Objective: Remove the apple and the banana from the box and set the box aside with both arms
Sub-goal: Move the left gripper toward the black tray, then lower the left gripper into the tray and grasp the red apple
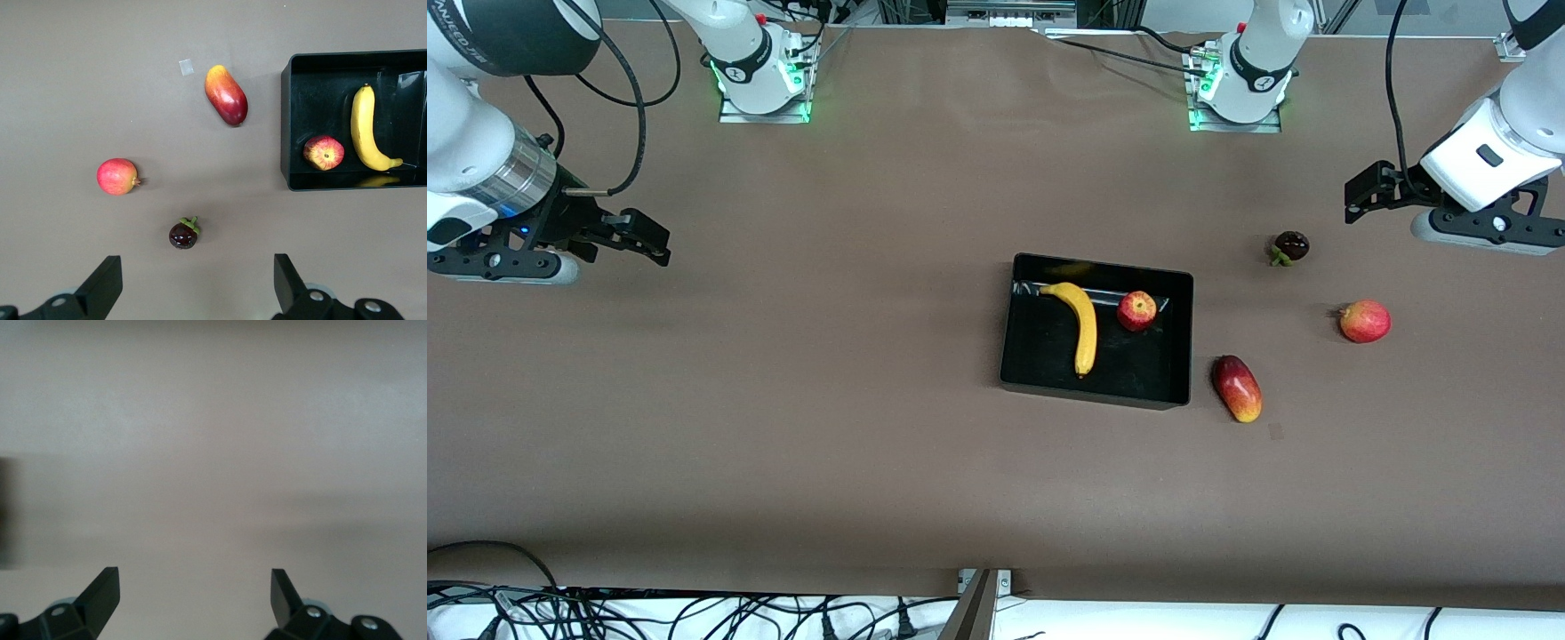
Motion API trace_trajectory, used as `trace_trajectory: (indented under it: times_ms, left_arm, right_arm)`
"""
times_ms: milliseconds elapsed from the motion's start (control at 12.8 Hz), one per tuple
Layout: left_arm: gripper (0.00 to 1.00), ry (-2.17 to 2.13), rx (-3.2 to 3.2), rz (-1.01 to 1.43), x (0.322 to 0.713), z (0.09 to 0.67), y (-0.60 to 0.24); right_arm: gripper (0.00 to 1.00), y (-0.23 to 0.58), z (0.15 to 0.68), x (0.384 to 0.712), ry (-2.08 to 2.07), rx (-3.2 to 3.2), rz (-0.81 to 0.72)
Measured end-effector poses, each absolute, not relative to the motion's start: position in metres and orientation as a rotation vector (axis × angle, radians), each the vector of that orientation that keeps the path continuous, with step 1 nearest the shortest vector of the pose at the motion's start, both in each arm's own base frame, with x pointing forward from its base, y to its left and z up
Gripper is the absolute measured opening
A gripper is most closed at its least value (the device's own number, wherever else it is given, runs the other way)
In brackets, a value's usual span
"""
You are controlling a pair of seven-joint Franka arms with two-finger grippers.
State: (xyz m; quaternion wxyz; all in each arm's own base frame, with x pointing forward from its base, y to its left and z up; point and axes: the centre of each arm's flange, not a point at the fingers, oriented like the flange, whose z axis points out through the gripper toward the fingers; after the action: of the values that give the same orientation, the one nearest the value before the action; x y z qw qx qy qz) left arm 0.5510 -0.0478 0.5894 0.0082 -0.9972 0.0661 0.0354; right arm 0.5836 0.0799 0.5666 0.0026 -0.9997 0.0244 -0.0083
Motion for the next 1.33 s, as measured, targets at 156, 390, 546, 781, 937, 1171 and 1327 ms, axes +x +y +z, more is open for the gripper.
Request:
trace_trajectory:
  times_ms: [156, 390, 546, 781, 937, 1171, 1327]
  left_arm:
    - [1.00, 0.207, -3.116, 0.117, 0.553, 0.589, -0.048]
    - [1.00, 0.208, -3.116, 0.115, 0.555, 0.591, -0.049]
    - [1.00, 0.209, -3.115, 0.126, 0.555, 0.589, -0.049]
    - [1.00, 0.247, -3.096, 0.326, 0.550, 0.564, -0.060]
    - [1.00, 0.315, -3.078, 0.377, 0.555, 0.541, -0.098]
    - [1.00, 0.241, -3.083, 0.365, 0.576, 0.486, -0.157]
    - [1.00, 0.149, -3.095, 0.360, 0.588, 0.447, -0.182]
  right_arm:
    - [1.00, 0.080, 0.567, 0.584, 0.076, -3.135, -0.026]
    - [1.00, 0.080, 0.567, 0.584, 0.076, -3.135, -0.026]
    - [1.00, 0.080, 0.567, 0.584, 0.076, -3.135, -0.026]
    - [1.00, 0.080, 0.566, 0.584, 0.076, -3.136, -0.025]
    - [1.00, 0.080, 0.566, 0.583, 0.076, -3.136, -0.024]
    - [1.00, 0.080, 0.566, 0.584, 0.076, -3.136, -0.021]
    - [1.00, 0.080, 0.566, 0.584, 0.075, -3.136, -0.021]
